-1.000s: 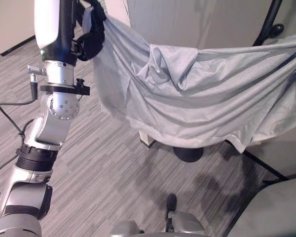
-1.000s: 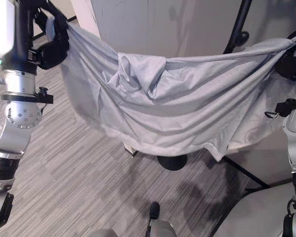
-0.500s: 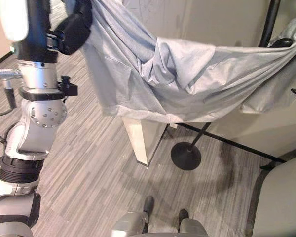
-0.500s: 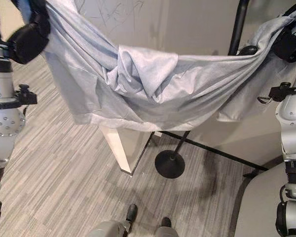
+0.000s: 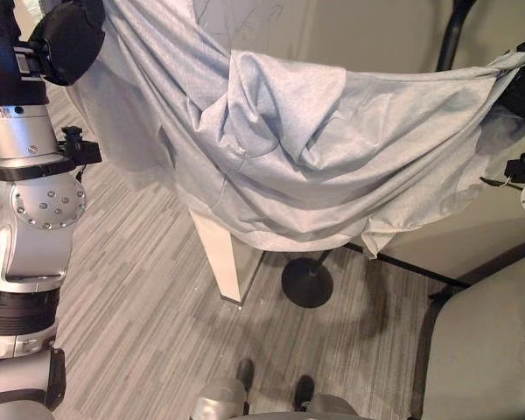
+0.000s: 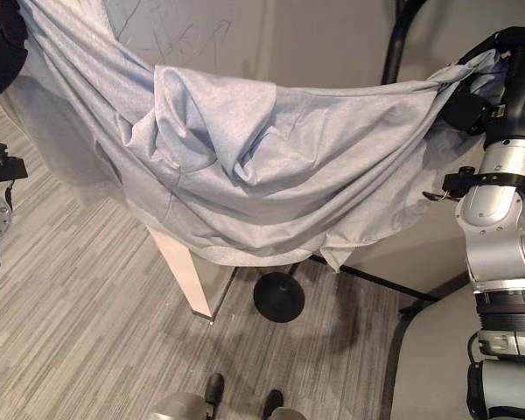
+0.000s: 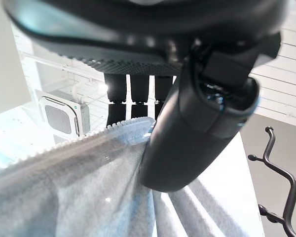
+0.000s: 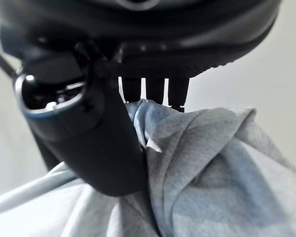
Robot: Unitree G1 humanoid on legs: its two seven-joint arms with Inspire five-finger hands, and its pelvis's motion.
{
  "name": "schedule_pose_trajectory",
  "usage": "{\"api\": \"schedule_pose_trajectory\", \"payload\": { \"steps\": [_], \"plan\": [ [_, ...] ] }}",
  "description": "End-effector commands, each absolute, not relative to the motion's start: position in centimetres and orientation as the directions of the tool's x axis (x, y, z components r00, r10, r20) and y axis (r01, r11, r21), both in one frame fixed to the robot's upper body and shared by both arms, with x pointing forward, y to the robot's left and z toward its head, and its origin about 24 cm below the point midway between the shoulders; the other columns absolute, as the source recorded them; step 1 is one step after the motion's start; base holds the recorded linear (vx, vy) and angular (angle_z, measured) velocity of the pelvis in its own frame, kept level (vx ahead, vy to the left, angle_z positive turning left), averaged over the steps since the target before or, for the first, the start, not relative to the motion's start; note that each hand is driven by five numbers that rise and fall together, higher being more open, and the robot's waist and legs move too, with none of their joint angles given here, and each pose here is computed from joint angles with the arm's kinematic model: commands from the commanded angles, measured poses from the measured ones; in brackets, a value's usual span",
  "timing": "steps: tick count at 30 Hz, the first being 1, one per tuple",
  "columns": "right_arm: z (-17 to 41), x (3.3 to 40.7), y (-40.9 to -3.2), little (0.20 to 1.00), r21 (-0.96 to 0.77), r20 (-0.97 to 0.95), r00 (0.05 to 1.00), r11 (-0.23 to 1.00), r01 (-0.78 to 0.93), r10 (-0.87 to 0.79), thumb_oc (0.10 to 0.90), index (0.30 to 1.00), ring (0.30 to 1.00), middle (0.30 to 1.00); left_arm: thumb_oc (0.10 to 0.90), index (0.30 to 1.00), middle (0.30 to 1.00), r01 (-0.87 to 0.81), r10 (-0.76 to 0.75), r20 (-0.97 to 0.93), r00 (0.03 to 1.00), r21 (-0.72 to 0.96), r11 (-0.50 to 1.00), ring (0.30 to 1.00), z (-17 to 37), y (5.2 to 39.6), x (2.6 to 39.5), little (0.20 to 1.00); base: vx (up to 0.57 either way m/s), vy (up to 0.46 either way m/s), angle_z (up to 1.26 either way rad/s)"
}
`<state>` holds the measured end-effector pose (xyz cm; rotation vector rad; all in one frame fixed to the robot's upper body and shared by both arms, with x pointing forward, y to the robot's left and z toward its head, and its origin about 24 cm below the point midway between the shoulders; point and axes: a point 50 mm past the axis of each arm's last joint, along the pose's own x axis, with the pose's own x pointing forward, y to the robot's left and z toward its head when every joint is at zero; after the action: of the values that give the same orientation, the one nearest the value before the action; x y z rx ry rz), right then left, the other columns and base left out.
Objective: Hang the clothes on the sofa on the clothes rack.
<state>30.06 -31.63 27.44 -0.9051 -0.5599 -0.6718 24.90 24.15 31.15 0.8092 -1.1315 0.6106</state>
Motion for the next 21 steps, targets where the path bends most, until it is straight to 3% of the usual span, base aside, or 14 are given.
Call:
{"api": "schedule_pose_trajectory", "payload": {
  "steps": [1, 8, 10, 11, 13, 19, 21],
  "plan": [
    [34.2, 29.0, -29.4, 0.300, -0.382, 0.865, 0.478, 0.417, 0.825, -0.152, 0.400, 0.300, 0.300, 0.300, 0.400, 0.300, 0.300, -0.809, -0.047, 0.979, 0.197, 0.189, 0.557, 0.300, 33.3, 24.2, 22.8, 0.300, 0.10, -0.268, -0.22],
    [35.9, 28.5, -28.9, 0.300, -0.368, 0.896, 0.432, 0.372, 0.852, -0.104, 0.400, 0.300, 0.300, 0.300, 0.400, 0.300, 0.300, -0.854, 0.015, 0.992, 0.128, 0.102, 0.511, 0.300, 33.7, 25.7, 22.1, 0.300, 0.20, -0.469, 0.10],
    [36.5, 28.0, -29.0, 0.300, -0.386, 0.898, 0.434, 0.342, 0.857, -0.074, 0.400, 0.300, 0.300, 0.300, 0.400, 0.300, 0.300, -0.856, 0.000, 0.989, 0.150, 0.130, 0.500, 0.300, 33.6, 25.8, 22.4, 0.300, 0.20, -0.442, 0.68],
    [36.9, 28.3, -27.6, 0.300, -0.367, 0.904, 0.425, 0.423, 0.829, -0.049, 0.400, 0.300, 0.300, 0.300, 0.400, 0.300, 0.300, -0.859, 0.035, 0.987, 0.156, 0.118, 0.498, 0.300, 33.5, 26.3, 22.6, 0.300, 0.24, -0.541, 0.29],
    [37.7, 27.9, -27.2, 0.300, -0.352, 0.915, 0.402, 0.431, 0.831, -0.028, 0.400, 0.300, 0.300, 0.300, 0.400, 0.300, 0.300, -0.850, 0.045, 0.985, 0.164, 0.118, 0.514, 0.300, 33.2, 26.3, 22.6, 0.300, 0.13, -0.522, 0.02],
    [39.6, 25.6, -29.9, 0.300, -0.295, 0.947, 0.317, 0.262, 0.919, -0.047, 0.400, 0.300, 0.300, 0.300, 0.400, 0.300, 0.300, -0.832, 0.019, 0.986, 0.165, 0.129, 0.540, 0.300, 33.6, 25.3, 23.3, 0.300, 0.03, -0.329, 0.70],
    [39.6, 25.4, -30.5, 0.300, -0.320, 0.936, 0.344, 0.241, 0.916, -0.067, 0.400, 0.300, 0.300, 0.300, 0.400, 0.300, 0.300, -0.836, 0.021, 0.986, 0.167, 0.130, 0.533, 0.300, 33.5, 25.5, 23.0, 0.300, 0.07, -0.020, 0.19]
  ]
}}
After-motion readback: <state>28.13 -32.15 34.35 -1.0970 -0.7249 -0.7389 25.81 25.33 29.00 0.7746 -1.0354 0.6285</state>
